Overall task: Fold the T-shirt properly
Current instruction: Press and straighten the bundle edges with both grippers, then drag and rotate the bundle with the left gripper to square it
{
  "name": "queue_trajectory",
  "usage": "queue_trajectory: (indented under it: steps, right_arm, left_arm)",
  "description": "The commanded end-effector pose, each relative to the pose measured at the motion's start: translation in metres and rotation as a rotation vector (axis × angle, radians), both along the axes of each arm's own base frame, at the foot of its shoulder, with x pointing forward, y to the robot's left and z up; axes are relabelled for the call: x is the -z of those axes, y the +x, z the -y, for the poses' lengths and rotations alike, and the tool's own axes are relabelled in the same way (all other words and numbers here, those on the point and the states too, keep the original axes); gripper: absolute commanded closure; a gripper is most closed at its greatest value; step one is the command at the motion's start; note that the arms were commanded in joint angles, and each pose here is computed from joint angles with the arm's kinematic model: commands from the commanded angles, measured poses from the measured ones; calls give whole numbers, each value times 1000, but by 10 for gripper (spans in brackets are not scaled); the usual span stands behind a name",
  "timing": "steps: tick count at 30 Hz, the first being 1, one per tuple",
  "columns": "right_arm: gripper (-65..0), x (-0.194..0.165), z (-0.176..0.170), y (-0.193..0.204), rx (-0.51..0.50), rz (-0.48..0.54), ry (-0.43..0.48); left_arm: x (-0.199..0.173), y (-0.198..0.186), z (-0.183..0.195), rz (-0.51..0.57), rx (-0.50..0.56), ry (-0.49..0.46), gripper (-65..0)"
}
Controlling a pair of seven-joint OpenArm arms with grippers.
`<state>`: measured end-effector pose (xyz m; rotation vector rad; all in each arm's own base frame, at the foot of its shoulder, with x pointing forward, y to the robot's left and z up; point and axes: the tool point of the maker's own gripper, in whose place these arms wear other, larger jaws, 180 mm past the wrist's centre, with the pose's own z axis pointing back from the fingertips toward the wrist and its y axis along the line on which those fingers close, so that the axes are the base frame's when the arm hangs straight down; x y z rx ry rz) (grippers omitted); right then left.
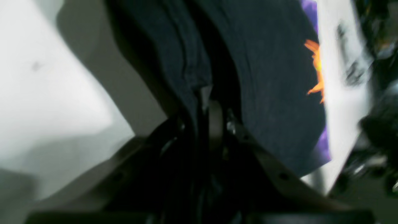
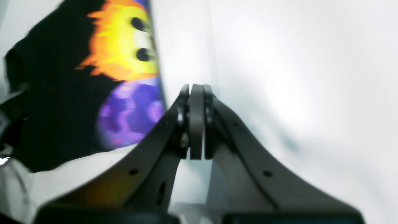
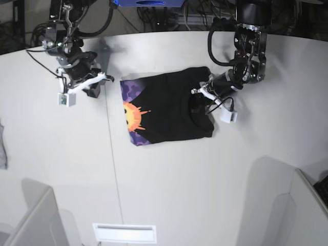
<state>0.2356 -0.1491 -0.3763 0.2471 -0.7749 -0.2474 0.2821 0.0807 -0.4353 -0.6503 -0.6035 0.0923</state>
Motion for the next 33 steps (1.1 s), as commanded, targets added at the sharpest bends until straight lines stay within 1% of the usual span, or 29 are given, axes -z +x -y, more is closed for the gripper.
queue_trajectory:
  steps: [1, 4, 5, 8, 13, 17, 21, 24, 26, 29, 33]
  right_arm:
    - [0, -9, 8, 5, 13, 42, -14]
    - [0, -7, 17, -1, 55, 31, -12]
    - [0, -6, 23, -4, 80, 26, -13]
    - [0, -5, 35, -9, 140, 22, -9]
    - [0, -4, 40, -20, 143, 36, 1]
    - [0, -4, 54, -29, 193, 45, 1]
    - [0, -5, 65, -35, 202, 47, -19]
    - [0, -3, 69, -42, 212, 34, -26]
    - [0, -2, 69, -43, 213, 32, -27]
    - [0, -2, 68, -43, 214, 32, -25]
    - [0, -2, 68, -43, 214, 32, -25]
  left_arm:
    - [6, -6, -3, -38, 46, 69, 0]
    - [1, -3, -7, -24, 84, 136, 0]
    - [-6, 2, -8, -1, 97, 164, 0]
    - [-14, 10, -16, 14, 145, 271, 0]
    - [-28, 29, -30, 42, 230, 445, 0]
    - [-36, 33, -15, 86, 375, 498, 0]
    - [-37, 30, 5, 121, 538, 558, 0]
    - [-42, 30, 23, 189, 687, 590, 0]
    - [-47, 29, 35, 256, 783, 596, 0]
    - [-54, 32, 47, 318, 876, 612, 0]
    - [-59, 34, 57, 370, 1006, 658, 0]
